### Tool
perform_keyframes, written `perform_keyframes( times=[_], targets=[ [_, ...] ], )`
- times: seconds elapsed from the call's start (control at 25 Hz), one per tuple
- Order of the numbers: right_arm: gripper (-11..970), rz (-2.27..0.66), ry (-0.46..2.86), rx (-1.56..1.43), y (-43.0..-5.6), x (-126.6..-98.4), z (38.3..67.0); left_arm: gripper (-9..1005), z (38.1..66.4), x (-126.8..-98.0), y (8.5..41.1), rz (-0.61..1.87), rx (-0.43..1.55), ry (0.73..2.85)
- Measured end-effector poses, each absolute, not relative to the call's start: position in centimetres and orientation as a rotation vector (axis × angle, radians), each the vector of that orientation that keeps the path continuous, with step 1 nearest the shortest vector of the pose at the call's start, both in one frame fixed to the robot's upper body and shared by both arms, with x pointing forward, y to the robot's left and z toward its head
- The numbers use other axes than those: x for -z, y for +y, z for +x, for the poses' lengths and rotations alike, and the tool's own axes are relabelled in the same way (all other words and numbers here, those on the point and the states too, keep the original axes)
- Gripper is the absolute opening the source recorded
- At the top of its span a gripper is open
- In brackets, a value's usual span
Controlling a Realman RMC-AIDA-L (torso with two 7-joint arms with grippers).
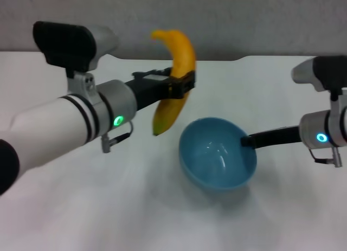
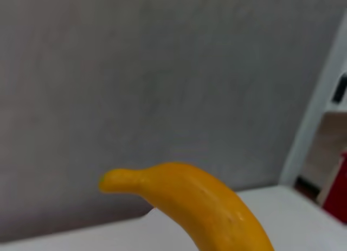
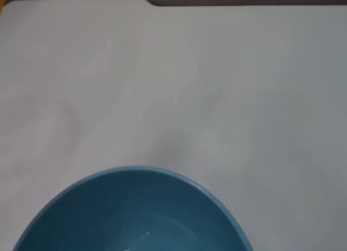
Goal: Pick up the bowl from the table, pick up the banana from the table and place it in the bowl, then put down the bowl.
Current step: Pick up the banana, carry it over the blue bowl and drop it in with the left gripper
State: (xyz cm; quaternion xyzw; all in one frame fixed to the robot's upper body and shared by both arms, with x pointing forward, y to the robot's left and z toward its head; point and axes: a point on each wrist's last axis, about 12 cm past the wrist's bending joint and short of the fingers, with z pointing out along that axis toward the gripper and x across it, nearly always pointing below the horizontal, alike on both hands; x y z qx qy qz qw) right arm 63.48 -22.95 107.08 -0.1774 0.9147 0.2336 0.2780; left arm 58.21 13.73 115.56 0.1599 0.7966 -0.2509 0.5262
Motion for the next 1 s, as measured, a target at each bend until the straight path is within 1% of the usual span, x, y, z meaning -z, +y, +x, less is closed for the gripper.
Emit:
perform_keyframes(
  times=[0.2, 0.48, 0.72, 1.0],
  targets=[
    [40, -0.475, 2.460, -0.651, -21.9, -107.6, 64.0, 556, 57.0, -116.2, 11.5, 0.437, 0.656, 1.833],
    [42, -0.496, 2.445, -0.698, -20.4, -108.7, 64.6, 571, 55.6, -115.4, 9.3, 0.499, 0.667, 1.772],
    [42, -0.541, 2.443, -0.744, -19.5, -109.5, 64.7, 585, 55.3, -114.3, 9.1, 0.489, 0.653, 1.755],
    [44, -0.549, 2.442, -0.755, -19.4, -109.6, 64.7, 601, 55.8, -112.6, 10.0, 0.426, 0.633, 1.797]
  ],
)
